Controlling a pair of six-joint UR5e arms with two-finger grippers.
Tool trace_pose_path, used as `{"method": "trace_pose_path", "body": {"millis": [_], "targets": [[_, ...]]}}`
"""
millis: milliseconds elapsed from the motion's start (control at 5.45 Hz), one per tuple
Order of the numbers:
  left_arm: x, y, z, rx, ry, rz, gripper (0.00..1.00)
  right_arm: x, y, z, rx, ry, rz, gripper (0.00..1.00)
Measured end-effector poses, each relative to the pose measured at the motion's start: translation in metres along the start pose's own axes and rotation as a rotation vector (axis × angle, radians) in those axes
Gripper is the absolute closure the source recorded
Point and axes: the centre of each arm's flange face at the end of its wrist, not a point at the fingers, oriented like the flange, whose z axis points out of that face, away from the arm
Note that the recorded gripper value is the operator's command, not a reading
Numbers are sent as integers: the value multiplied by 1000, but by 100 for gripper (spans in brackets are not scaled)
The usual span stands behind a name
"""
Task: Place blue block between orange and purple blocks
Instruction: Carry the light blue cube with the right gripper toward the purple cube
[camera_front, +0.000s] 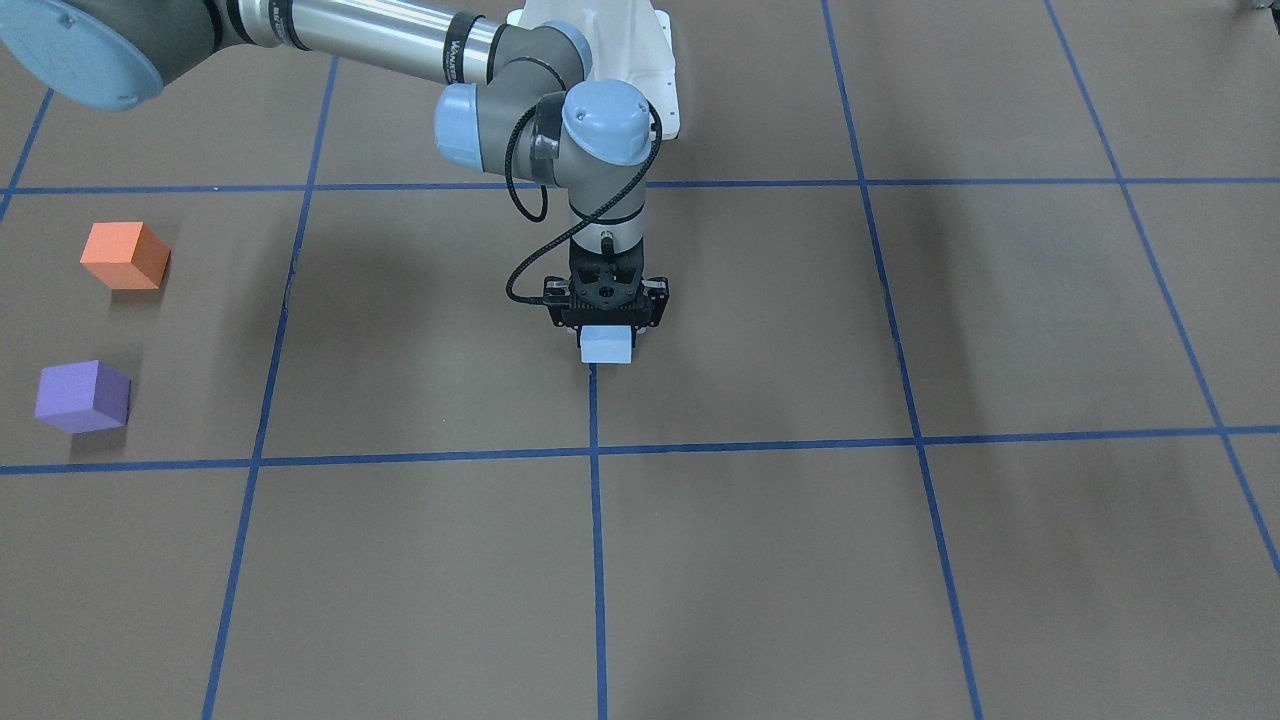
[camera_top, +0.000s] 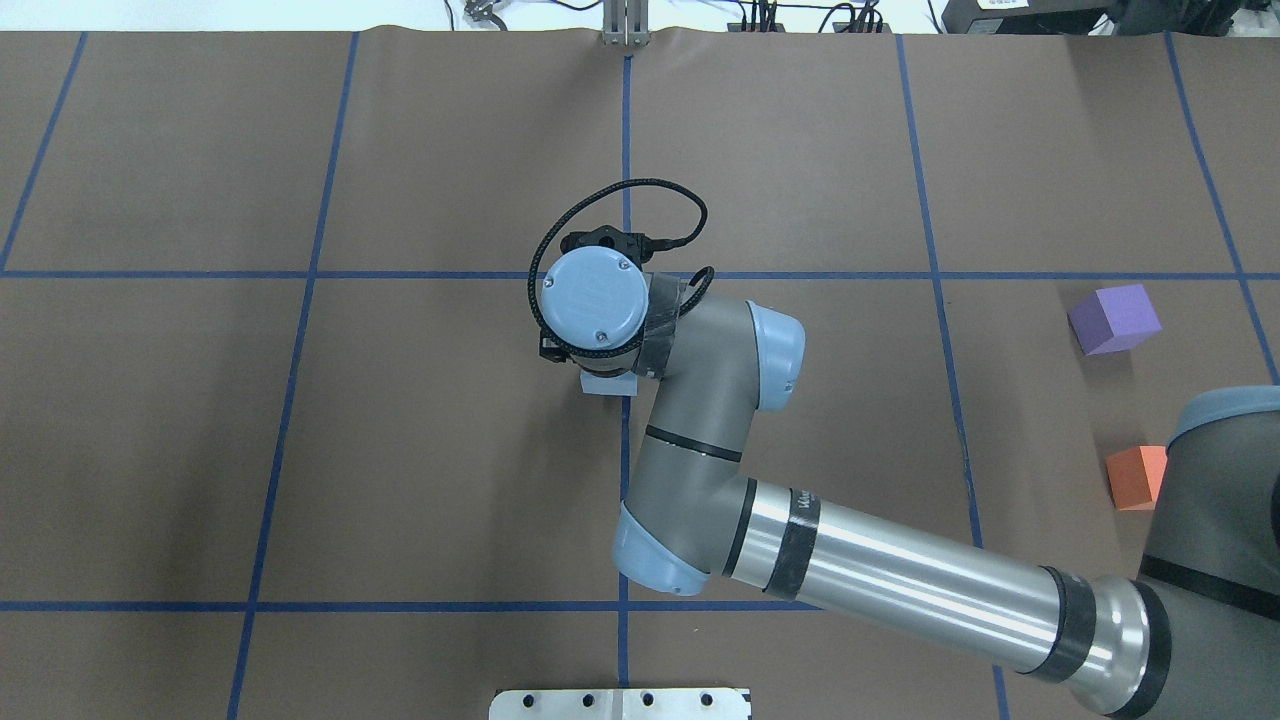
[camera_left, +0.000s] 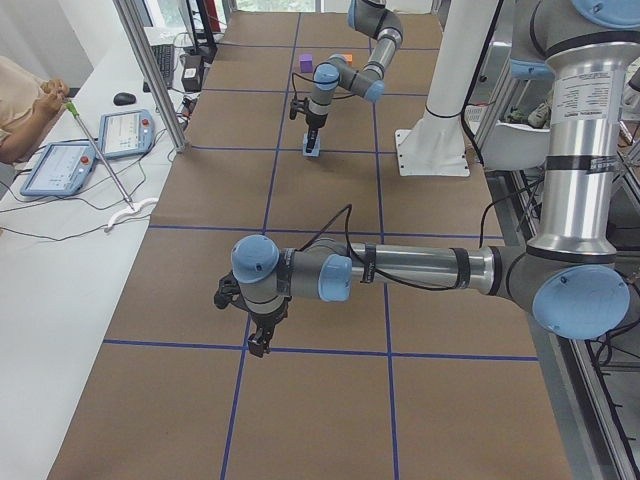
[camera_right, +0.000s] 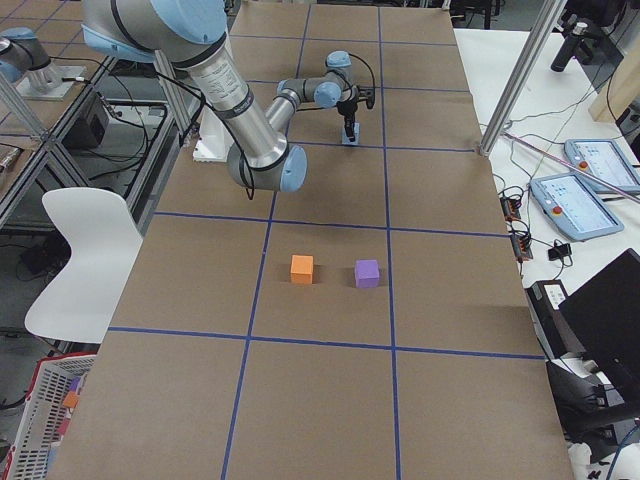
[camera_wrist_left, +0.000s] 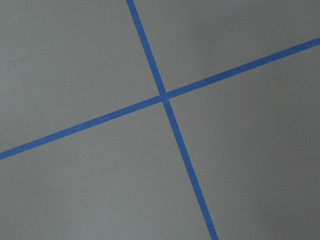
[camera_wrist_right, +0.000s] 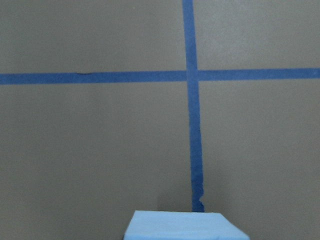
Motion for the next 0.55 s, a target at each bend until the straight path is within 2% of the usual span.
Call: {"method": "trace_pose_path", "body": {"millis": [367,550], "targets": [[-6,12,7,-18,3,-26,0,119,-67,-61,-14,1,-39,100],[-9,18,6,-21,1,-85,0,197,-99,-92,-34,-11,-88,100]]}}
